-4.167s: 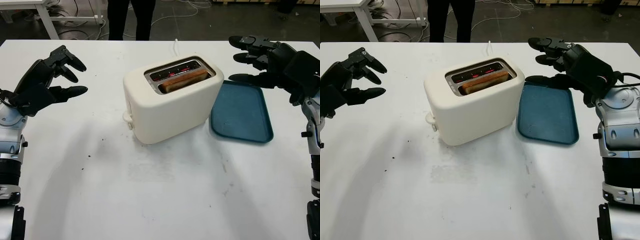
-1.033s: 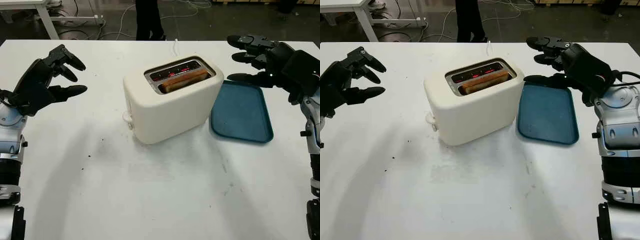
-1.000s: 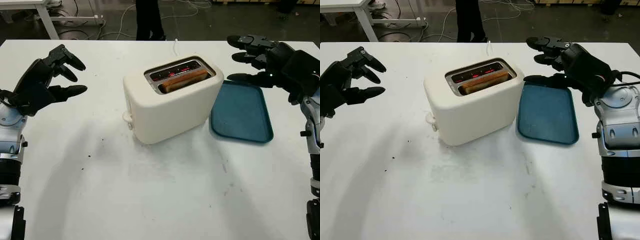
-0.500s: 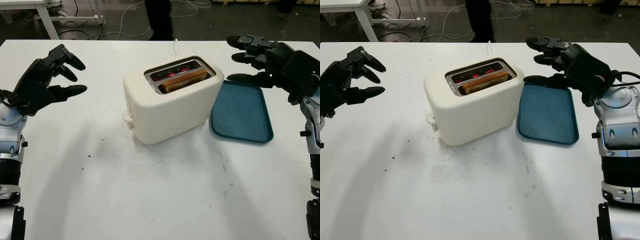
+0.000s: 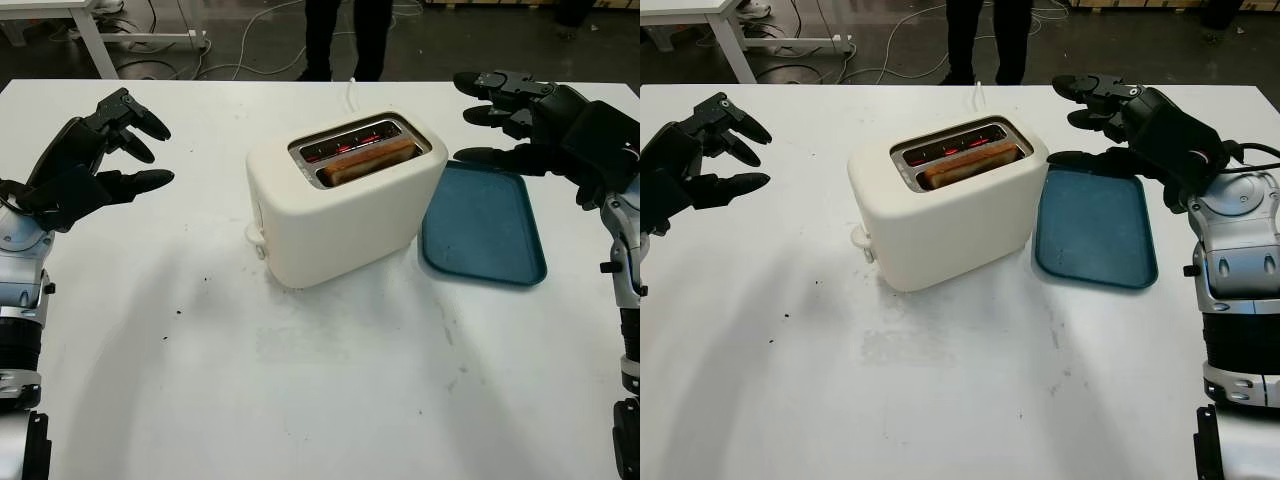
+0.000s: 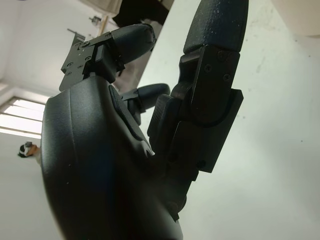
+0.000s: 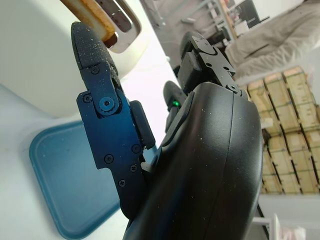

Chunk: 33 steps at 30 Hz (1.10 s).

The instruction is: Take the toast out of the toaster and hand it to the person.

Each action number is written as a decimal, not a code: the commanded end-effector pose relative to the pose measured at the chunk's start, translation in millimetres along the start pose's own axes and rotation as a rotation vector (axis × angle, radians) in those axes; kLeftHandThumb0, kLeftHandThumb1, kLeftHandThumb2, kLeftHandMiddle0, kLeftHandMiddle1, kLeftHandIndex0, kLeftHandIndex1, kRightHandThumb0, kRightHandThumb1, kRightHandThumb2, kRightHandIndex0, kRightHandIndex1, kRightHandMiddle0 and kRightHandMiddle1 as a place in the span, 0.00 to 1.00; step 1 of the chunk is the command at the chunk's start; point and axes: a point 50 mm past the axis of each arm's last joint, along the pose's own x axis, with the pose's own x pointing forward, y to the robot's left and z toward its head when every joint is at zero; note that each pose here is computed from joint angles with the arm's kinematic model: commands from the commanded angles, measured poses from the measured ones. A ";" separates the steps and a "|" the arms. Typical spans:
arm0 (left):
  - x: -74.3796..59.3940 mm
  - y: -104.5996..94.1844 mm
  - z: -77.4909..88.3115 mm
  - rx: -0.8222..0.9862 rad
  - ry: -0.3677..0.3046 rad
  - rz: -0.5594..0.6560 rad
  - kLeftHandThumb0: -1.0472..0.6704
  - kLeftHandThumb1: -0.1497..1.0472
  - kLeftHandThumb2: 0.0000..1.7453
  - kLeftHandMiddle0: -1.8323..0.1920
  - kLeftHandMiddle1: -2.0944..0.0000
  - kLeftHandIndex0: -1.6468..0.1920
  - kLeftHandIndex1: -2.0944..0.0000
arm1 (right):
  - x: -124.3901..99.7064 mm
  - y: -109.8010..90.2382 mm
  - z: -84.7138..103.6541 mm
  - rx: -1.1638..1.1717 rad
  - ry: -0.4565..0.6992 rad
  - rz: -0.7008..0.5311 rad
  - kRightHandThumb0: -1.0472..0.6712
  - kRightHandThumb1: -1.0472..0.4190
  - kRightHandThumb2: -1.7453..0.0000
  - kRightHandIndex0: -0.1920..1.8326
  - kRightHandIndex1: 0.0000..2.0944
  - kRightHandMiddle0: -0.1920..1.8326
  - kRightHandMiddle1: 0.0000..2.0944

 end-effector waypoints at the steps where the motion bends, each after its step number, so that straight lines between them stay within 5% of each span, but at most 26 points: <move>1: -0.1 1.4 3.0 0.008 -0.015 0.007 0.00 0.89 0.13 0.86 0.21 0.86 0.25 | -0.2 -1.6 3.3 -0.008 -0.006 -0.006 0.20 0.17 1.00 0.10 0.29 0.25 0.00; 33: 0.2 0.8 2.8 0.005 -0.019 0.009 0.00 0.89 0.14 0.85 0.21 0.85 0.25 | 0.0 -2.3 2.1 -0.008 -0.012 -0.002 0.19 0.17 1.00 0.09 0.31 0.26 0.00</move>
